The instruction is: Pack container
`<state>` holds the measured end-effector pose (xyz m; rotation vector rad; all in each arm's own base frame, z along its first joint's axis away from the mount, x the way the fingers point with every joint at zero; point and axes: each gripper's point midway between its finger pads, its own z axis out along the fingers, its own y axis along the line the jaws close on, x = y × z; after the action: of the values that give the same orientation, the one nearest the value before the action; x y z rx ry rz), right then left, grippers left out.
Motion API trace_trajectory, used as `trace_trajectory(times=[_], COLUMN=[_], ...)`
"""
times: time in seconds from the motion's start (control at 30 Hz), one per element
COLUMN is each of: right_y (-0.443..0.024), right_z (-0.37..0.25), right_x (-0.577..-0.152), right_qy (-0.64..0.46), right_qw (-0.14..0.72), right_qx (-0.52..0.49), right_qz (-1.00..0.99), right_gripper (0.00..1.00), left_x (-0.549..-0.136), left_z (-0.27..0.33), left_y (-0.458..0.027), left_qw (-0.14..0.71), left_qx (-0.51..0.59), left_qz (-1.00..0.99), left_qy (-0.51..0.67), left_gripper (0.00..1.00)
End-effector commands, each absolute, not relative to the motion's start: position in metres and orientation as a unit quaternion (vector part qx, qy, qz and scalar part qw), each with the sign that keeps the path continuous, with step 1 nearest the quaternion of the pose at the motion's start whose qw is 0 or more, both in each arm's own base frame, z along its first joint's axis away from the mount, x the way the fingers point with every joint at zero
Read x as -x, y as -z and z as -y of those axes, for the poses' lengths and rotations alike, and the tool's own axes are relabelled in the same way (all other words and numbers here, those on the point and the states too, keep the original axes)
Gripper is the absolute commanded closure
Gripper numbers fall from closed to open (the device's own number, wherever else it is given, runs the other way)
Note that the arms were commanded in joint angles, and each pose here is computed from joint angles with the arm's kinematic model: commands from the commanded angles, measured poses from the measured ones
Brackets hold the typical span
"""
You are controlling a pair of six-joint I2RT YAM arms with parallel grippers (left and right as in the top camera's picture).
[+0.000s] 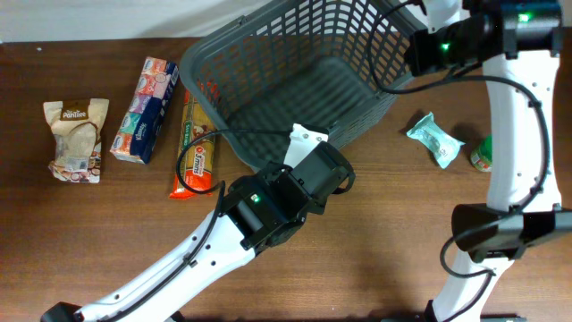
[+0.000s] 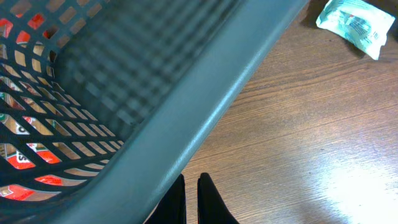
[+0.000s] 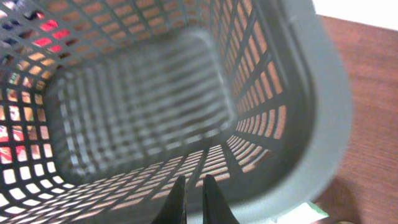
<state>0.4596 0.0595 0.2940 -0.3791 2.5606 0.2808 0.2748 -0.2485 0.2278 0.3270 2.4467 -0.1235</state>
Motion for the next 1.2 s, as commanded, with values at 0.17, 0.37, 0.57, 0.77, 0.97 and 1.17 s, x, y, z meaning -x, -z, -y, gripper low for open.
trace_trajectory(times=[0.17,0.37,0.57,0.77,0.97,1.17], right_y=[-0.269,-0.258,-0.257,-0.256,-0.255,-0.252], right_z=[-0.066,-0.065,-0.065,-0.065,-0.064,-0.063], right_x=[-0.468,-0.471,-0.467,-0.465,-0.463,-0.458], right_qy=[-0.105,-0.106,-0.107,-0.107,-0.106,-0.106], right_qw=[0.243,0.230,0.222,0.217,0.212,0.201], right_qx=[0.155,0.153,0.152,0.152,0.151,0.148], right_qz=[-0.952,-0.955,-0.957,-0.958,-0.960,-0.963], right_gripper=[0.96,0.96,0.96,0.96,0.96,0.96], left_x=[-0.280,-0.280,-0.293,-0.305,-0.311,-0.313], left_z=[0.248,0.248,0.232,0.215,0.208,0.204], left_y=[-0.232,-0.232,-0.232,-0.232,-0.231,-0.232], left_qw=[0.336,0.337,0.339,0.339,0.339,0.342], left_qx=[-0.098,-0.096,-0.071,-0.049,-0.042,-0.045], left_qz=[-0.935,-0.935,-0.937,-0.939,-0.940,-0.939], left_qy=[0.047,0.046,0.035,0.023,0.018,0.012], left_gripper=[0.98,0.98,0.98,0.98,0.98,0.98])
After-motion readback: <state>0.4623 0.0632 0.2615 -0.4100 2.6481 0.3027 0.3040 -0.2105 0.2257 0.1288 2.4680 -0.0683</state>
